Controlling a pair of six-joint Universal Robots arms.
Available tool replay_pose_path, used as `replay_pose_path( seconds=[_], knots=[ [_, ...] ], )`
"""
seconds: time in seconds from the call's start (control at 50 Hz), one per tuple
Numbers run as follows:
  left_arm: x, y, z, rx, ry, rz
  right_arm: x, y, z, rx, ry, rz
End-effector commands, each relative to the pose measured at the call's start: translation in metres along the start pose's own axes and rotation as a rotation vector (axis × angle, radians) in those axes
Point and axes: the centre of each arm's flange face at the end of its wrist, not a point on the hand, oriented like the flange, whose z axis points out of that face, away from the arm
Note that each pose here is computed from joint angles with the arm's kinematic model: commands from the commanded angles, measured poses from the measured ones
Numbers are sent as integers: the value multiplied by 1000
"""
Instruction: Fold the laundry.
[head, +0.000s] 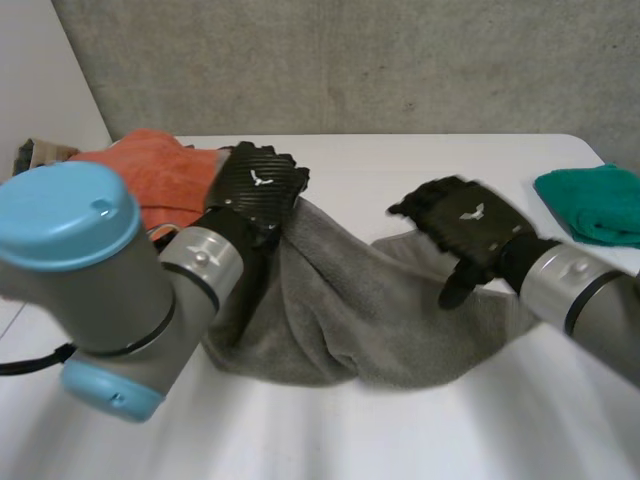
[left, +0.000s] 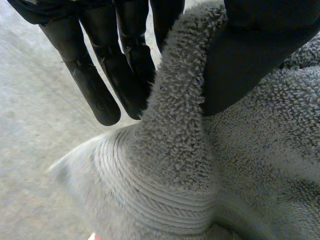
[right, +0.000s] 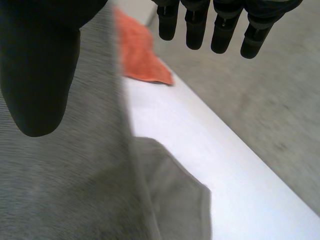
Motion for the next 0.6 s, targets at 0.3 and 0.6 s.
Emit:
replay_pose_path(
  seconds=[0.3,0.6],
  knots=[
    [-17,-21,-45,-4,-113,47,71,74,-4,-418,100,-28],
    [-20,-24,-51,1,-119,47,80,130,40,-393,143,-40]
  ],
)
